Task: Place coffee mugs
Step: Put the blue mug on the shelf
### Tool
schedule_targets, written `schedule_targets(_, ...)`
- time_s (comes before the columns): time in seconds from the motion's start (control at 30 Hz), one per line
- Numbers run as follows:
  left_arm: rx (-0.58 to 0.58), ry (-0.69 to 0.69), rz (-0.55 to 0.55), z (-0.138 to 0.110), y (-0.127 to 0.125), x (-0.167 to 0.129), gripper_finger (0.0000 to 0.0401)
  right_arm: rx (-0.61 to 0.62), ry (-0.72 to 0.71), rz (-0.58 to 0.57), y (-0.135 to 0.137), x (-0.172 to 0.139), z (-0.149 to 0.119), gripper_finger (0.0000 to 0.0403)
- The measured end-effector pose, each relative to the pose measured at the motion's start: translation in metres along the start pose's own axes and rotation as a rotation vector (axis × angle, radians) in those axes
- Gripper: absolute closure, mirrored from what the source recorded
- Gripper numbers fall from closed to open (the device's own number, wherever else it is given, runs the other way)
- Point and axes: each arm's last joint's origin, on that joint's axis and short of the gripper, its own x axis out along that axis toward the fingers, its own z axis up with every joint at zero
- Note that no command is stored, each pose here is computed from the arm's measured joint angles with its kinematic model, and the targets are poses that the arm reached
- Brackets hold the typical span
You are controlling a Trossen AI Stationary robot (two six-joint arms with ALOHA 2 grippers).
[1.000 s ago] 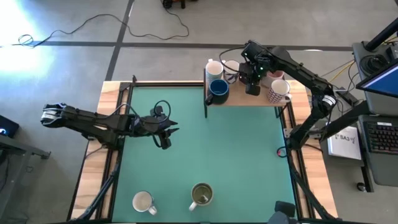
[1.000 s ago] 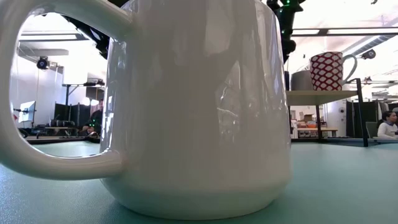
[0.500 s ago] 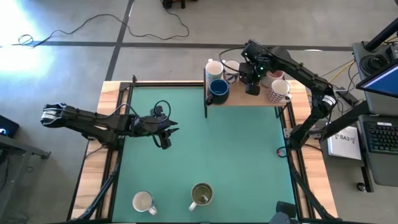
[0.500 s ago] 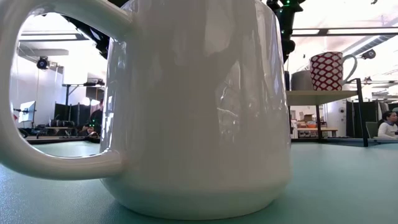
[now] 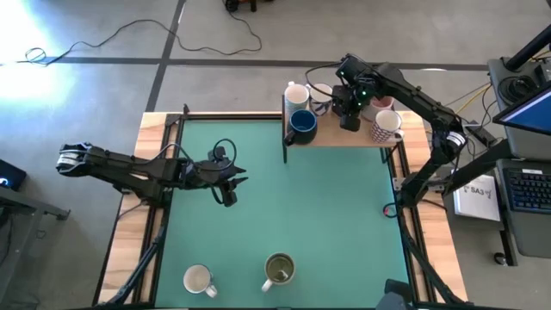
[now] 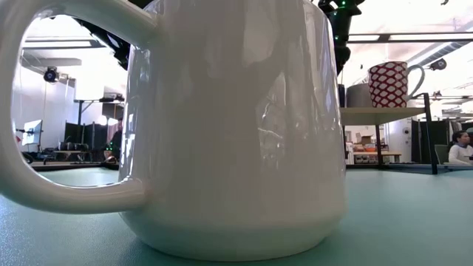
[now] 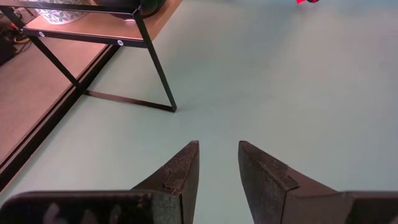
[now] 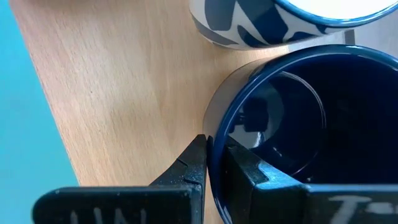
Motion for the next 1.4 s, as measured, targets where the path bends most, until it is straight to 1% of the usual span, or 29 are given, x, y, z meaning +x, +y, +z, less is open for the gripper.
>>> schedule_targets(0.67,0.000,0.000,0.000,0.0000,0.0000,0.0000,0.0306,0.011,0.003,0.017,0.0036,-0.0085,-0.0064,0.0378)
schedule_targets(0.8,0.000,0.000,0.000,0.0000,0.0000,0.0000,0.0306,0.013,-0.015,0.027,0.0031,-0.0085,-0.0056,0.0378)
schedule_targets(1.03,0.000,0.000,0.000,0.0000,0.0000,0.0000,0.0306,0.016,-0.032,0.013,-0.0005,-0.0053,-0.0026,0.0378)
schedule_targets(1.4,0.000,0.000,0.000,0.0000,0.0000,0.0000,0.0306,0.037,-0.032,0.012,-0.0011,-0.0052,-0.0028,0.0378)
